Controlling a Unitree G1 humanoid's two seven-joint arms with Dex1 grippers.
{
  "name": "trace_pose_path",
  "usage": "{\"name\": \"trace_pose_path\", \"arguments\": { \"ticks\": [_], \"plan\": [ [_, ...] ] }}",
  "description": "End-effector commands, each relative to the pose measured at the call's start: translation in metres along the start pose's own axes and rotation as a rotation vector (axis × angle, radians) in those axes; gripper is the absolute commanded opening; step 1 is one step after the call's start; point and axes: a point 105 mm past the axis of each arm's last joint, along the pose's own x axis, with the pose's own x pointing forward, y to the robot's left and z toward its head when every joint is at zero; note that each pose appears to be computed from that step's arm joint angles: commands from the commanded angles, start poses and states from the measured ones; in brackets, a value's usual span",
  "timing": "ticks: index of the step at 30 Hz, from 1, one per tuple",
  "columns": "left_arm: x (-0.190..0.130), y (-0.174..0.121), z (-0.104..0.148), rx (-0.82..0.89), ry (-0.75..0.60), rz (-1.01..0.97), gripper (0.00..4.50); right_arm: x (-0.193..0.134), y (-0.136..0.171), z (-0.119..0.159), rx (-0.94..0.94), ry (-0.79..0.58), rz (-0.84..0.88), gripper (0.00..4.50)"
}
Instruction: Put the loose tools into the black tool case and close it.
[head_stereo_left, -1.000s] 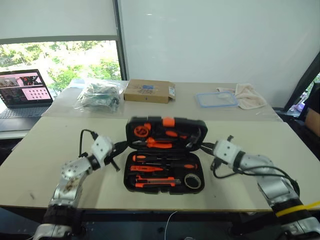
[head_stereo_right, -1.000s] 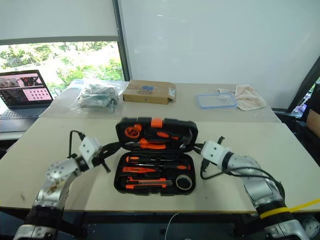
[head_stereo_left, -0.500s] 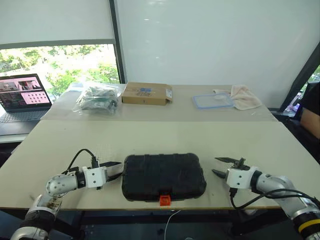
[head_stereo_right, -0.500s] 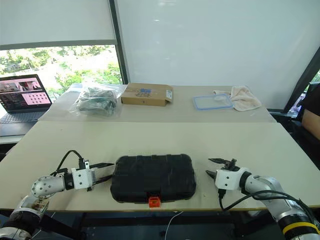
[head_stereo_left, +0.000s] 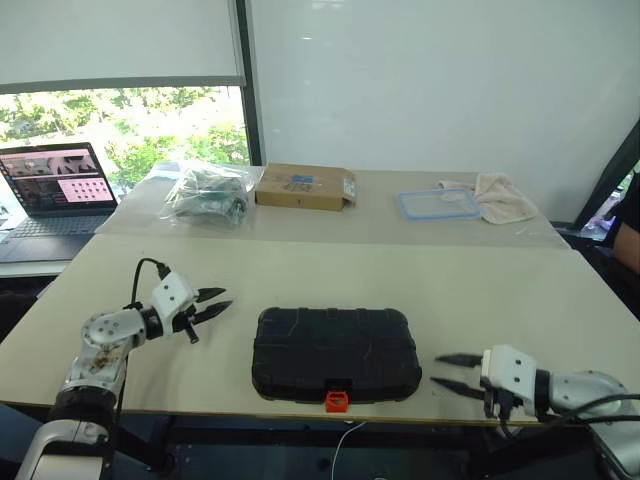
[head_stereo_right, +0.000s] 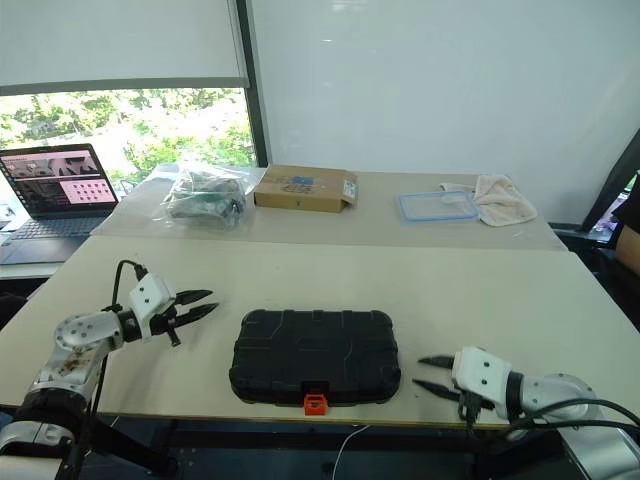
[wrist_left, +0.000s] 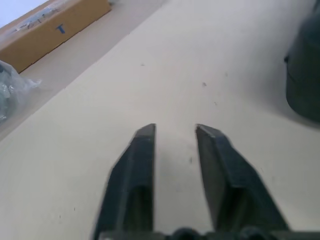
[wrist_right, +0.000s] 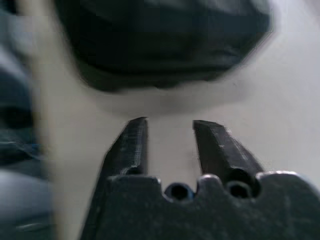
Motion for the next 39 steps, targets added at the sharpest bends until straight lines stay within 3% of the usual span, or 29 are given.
{"name": "trace_pose_path", "arguments": {
  "ticks": [1,8,16,24,27,31,34,39],
  "plan": [
    [0.024,-0.004,0.014,0.003,-0.003,-0.058,0.01,0.009,0.030,0.013,0.036,-0.002,0.122,0.21],
    [0.058,-0.028,0.022,-0.001,0.012,-0.227,0.00,0.039,0.043,0.019,0.075,0.000,0.148,0.09],
    [0.054,-0.047,0.012,-0.037,0.043,-0.345,0.00,0.063,-0.008,0.031,-0.011,-0.034,-0.049,0.09],
    [0.035,-0.041,0.019,-0.162,-0.037,-0.219,0.00,0.073,-0.069,0.034,-0.084,-0.027,-0.220,0.09],
    [0.029,-0.039,0.026,-0.176,-0.062,-0.158,0.00,0.073,-0.078,0.030,-0.081,-0.017,-0.236,0.09],
    [0.020,-0.019,0.052,-0.187,-0.172,-0.034,0.00,0.056,-0.080,0.027,0.009,-0.045,-0.252,0.09],
    [0.018,-0.024,0.078,-0.184,-0.245,-0.114,0.00,0.040,-0.065,0.033,0.186,-0.123,-0.230,0.78],
    [0.034,-0.055,0.098,-0.101,-0.206,-0.338,0.00,0.043,-0.031,0.044,0.312,-0.169,-0.218,2.54]
  ]
}}
